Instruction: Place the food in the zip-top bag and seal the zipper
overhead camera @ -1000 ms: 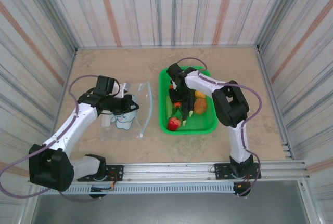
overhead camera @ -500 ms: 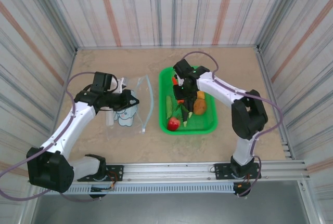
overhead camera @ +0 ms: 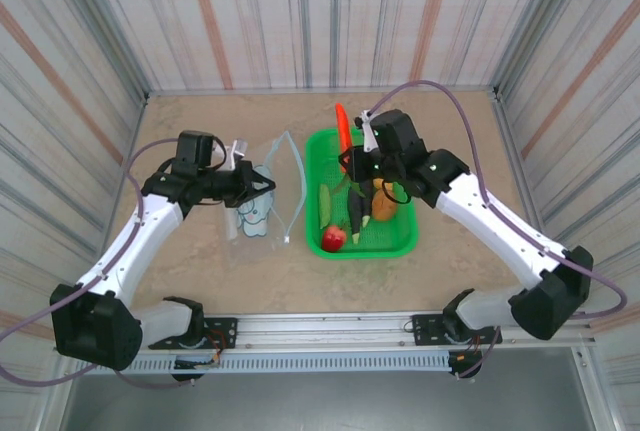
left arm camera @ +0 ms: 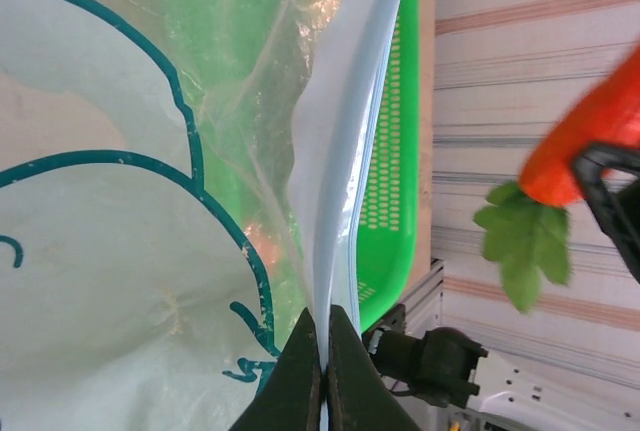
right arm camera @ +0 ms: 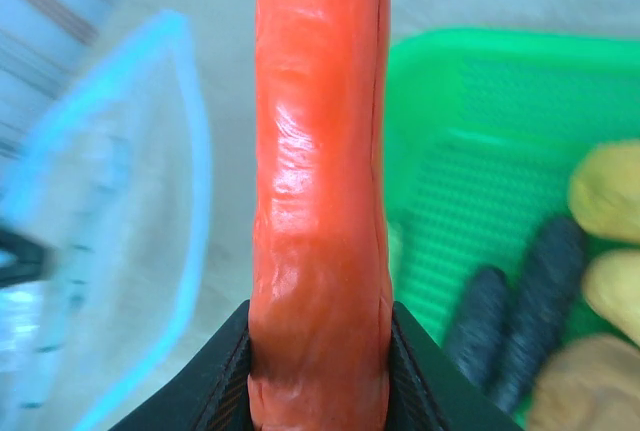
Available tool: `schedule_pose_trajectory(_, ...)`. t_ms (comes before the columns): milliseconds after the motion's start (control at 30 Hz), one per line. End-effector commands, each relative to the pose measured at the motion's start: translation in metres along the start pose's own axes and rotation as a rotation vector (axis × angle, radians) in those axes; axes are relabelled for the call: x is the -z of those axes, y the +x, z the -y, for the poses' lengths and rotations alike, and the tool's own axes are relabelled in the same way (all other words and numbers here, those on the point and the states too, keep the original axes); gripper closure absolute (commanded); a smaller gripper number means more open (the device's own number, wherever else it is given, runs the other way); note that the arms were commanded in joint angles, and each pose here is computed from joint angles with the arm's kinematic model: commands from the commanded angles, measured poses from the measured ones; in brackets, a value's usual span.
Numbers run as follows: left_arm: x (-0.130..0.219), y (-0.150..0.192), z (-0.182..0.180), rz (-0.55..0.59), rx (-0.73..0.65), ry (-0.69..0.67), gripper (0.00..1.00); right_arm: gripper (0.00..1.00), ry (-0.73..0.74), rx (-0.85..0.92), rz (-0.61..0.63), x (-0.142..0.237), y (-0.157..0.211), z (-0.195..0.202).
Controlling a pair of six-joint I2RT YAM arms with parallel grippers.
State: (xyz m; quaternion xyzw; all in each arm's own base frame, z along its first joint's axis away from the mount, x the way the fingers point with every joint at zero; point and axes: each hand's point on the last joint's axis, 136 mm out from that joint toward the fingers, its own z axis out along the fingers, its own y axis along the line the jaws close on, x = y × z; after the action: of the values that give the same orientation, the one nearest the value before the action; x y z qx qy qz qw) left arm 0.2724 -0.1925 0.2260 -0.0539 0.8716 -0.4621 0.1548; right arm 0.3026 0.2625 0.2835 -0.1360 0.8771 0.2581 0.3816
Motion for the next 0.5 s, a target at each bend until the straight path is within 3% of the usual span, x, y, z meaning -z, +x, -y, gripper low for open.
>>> schedule_pose_trajectory(0, 0.009, -0.007, 0.022, 0.017, 0.014, 0.062, 1.00, 0.90, -0.118, 0.026, 0.182, 0.017, -0.039, -0.046)
schedule_pose_trajectory(200, 0.018, -0.011, 0.038, 0.034, 0.004, 0.092, 1.00, 0.92, -0.266, -0.015, 0.376, 0.017, -0.066, -0.088)
schedule_pose_trajectory(467, 0.021, -0.010, 0.041, 0.042, 0.006, 0.102, 1.00, 0.91, -0.367, -0.032, 0.363, -0.025, -0.053, -0.126)
